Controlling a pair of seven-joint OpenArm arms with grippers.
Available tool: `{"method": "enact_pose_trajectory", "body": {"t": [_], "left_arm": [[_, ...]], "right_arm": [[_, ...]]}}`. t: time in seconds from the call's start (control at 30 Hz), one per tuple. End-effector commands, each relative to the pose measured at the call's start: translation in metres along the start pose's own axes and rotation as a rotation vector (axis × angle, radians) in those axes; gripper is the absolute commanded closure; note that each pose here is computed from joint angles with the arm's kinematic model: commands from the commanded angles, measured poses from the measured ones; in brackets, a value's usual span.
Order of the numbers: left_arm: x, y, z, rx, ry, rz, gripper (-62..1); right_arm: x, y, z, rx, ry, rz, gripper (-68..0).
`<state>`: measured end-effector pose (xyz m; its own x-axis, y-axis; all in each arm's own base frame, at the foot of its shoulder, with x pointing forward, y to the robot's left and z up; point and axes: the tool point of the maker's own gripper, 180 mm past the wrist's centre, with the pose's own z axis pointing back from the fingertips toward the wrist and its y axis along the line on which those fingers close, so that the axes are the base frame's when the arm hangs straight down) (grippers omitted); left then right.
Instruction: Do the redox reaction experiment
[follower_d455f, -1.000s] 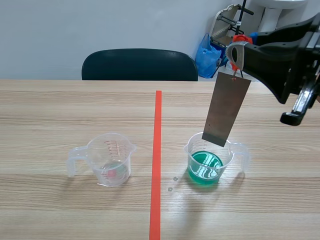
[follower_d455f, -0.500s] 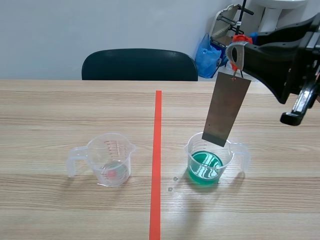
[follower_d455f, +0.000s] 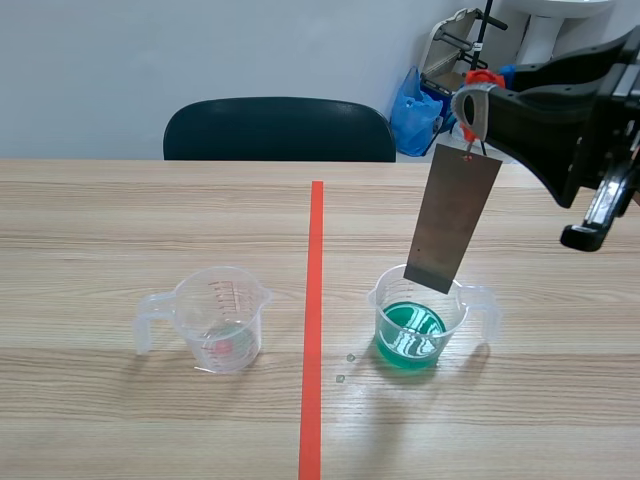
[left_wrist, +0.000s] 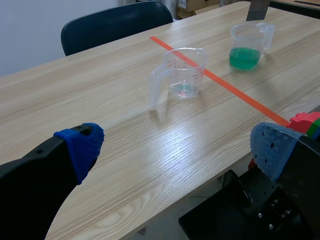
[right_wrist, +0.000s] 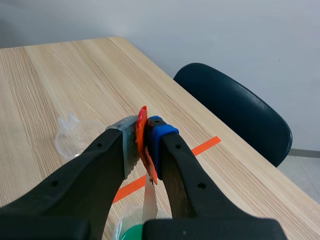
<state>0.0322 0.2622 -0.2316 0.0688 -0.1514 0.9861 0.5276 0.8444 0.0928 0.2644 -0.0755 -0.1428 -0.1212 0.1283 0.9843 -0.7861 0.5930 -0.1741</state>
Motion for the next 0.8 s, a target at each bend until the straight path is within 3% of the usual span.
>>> {"method": "enact_pose_trajectory", "body": {"t": [0.0, 0.33, 0.77], "left_arm": [[0.006, 0.001, -0.001, 0.002, -0.030, 0.004, -62.3], [0.006, 0.001, -0.001, 0.002, -0.028, 0.004, -62.3], [0.006, 0.001, -0.001, 0.002, -0.029, 0.004, -62.3]], "right_arm": [[0.011, -0.001, 0.000, 0.005, -0.024, 0.027, -0.7], [-0.008, -0.003, 0.000, -0.011, -0.014, -0.021, -0.6], [-0.028, 0.006, -0.002, 0.013, -0.039, -0.002, -0.6]]}}
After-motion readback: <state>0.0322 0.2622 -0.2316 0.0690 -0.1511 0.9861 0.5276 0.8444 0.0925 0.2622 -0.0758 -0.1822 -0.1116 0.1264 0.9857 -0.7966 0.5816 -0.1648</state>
